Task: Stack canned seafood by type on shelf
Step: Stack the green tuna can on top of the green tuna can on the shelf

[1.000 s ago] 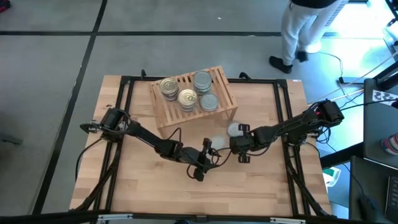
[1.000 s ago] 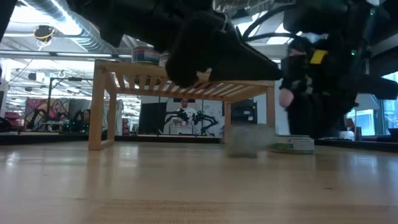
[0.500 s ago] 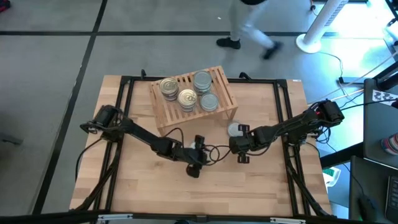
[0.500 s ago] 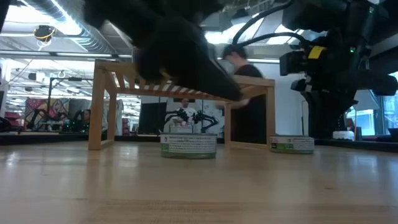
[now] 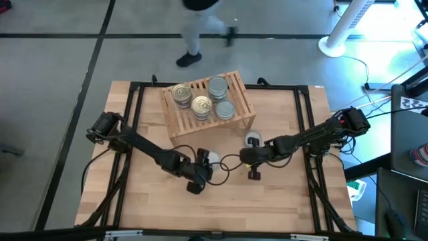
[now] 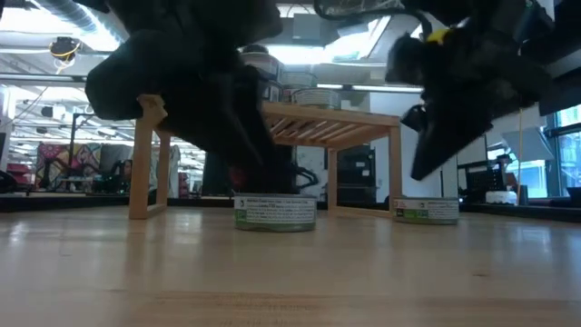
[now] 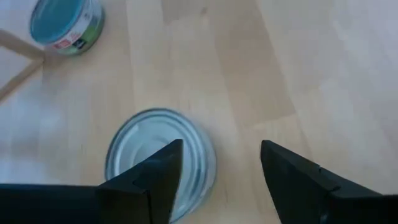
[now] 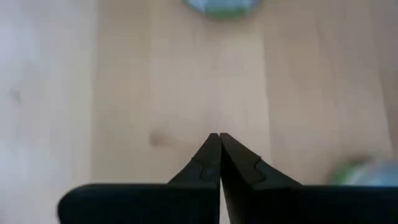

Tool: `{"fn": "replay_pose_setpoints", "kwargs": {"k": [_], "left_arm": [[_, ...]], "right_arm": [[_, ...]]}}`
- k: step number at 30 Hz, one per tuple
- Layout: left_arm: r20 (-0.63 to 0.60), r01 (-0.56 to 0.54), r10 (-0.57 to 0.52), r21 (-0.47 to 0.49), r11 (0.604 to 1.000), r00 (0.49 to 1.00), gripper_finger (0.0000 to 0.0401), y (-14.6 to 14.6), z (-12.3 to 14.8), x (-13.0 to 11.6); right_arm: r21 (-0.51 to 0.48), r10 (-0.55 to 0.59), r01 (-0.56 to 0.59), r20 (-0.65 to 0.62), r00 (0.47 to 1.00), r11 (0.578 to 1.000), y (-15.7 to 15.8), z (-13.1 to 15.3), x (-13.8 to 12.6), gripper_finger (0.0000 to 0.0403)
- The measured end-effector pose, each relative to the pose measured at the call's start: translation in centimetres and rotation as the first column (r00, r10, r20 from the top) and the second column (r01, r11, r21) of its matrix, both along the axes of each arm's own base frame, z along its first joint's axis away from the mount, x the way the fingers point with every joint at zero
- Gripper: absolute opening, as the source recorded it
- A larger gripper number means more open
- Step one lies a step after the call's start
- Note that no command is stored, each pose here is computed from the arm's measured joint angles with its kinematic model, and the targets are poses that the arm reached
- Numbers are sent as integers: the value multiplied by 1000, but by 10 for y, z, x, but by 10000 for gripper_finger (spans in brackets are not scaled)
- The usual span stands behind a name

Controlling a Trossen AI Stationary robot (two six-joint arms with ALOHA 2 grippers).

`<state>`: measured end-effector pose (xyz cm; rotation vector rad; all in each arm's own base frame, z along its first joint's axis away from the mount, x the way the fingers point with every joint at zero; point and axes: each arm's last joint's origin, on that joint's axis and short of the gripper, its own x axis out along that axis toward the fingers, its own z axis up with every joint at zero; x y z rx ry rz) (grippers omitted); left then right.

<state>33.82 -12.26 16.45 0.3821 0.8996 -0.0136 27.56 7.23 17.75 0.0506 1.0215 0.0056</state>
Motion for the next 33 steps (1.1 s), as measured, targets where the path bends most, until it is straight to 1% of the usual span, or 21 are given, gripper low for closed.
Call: {"fn": "replay_pose_setpoints", "kwargs": {"k": [3, 5, 7, 13, 15, 18, 21, 27, 33], "left_arm": [[-12, -32, 32, -13, 999, 999, 211, 3, -1, 0], [-10, -44, 44, -16, 999, 999, 211, 5, -1, 0], [-13, -51, 51, -14, 999, 999, 211, 7, -4, 2], [-57, -50, 51, 14, 999, 997, 211, 9, -19, 5], [-57, -49, 50, 32, 998, 997, 211, 7, -22, 5], [-49, -53, 56, 62, 997, 997, 203, 7, -22, 4], [-50, -54, 58, 67, 996, 997, 180, 7, -22, 4], [-92, -62, 70, 83, 995, 993, 129, 8, -24, 0], [-95, -64, 73, 91, 994, 993, 105, 8, -25, 0]], "right_arm": [[20, -1, -1, 73, 997, 1000, 2, 4, 6, 10], [30, -2, -2, 108, 994, 1000, 2, 6, 9, 26], [35, -2, -2, 129, 992, 999, 3, 7, 11, 52], [48, -3, -5, 177, 984, 999, 4, 10, 14, 154], [45, 5, -14, 194, 981, 999, 4, 11, 15, 180], [38, 25, -35, 238, 971, 999, 5, 14, 18, 206], [9, 67, -72, 283, 957, 997, 6, 17, 21, 217], [-27, 115, -113, 362, 925, 993, 8, 24, 26, 212], [-68, 160, -145, 401, 902, 987, 8, 27, 29, 210]]}}
